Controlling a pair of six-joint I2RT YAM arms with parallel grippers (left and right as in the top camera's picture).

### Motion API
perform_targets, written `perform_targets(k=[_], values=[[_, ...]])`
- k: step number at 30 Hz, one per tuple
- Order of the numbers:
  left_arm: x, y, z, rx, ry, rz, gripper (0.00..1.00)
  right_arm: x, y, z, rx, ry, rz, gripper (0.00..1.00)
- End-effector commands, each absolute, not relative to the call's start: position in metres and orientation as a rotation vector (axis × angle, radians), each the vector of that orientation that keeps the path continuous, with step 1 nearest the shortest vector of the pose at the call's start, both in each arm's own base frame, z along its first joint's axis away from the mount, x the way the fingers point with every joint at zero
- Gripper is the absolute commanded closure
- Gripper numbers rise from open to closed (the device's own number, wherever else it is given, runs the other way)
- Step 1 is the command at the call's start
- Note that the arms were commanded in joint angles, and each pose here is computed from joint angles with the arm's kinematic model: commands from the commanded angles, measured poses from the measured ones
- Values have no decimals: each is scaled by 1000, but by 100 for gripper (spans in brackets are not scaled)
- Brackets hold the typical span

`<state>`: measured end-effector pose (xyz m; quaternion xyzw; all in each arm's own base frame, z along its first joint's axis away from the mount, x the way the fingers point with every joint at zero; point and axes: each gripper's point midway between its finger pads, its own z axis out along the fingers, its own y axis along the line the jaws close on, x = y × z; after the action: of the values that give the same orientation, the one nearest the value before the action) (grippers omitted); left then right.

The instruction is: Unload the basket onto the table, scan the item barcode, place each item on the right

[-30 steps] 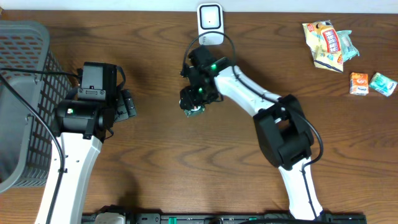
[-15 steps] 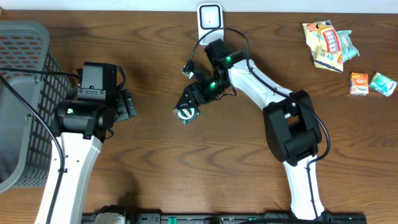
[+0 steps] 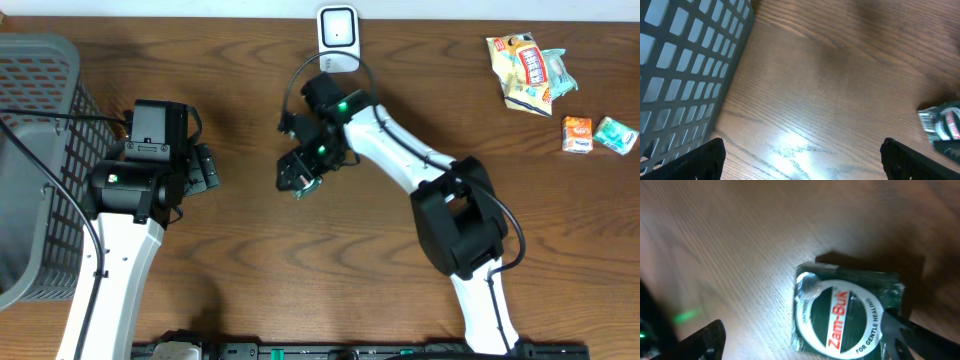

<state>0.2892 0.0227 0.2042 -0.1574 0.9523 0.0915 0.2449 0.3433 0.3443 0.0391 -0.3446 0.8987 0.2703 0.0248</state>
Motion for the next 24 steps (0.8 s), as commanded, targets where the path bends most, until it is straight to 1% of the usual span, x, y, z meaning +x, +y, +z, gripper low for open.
perform_targets(k=[1,4,8,11,16,24], values=[[291,22,208,-435,2590,248,3,338,333,9,-1235,2779,510,1],[291,22,208,-435,2590,248,2,339,329,4,-1265,2762,333,1],[291,22,208,-435,2590,248,2,342,330,5,-1236,2756,236,1],[291,22,208,-434,2590,248,2,350,325,12,-1159,2770,172,1],[291,22,208,-434,2590,248,2,354,325,29,-1099,2763,186,2],[291,22,208,-435,2590,248,2,353,324,30,-1077,2777,181,1]])
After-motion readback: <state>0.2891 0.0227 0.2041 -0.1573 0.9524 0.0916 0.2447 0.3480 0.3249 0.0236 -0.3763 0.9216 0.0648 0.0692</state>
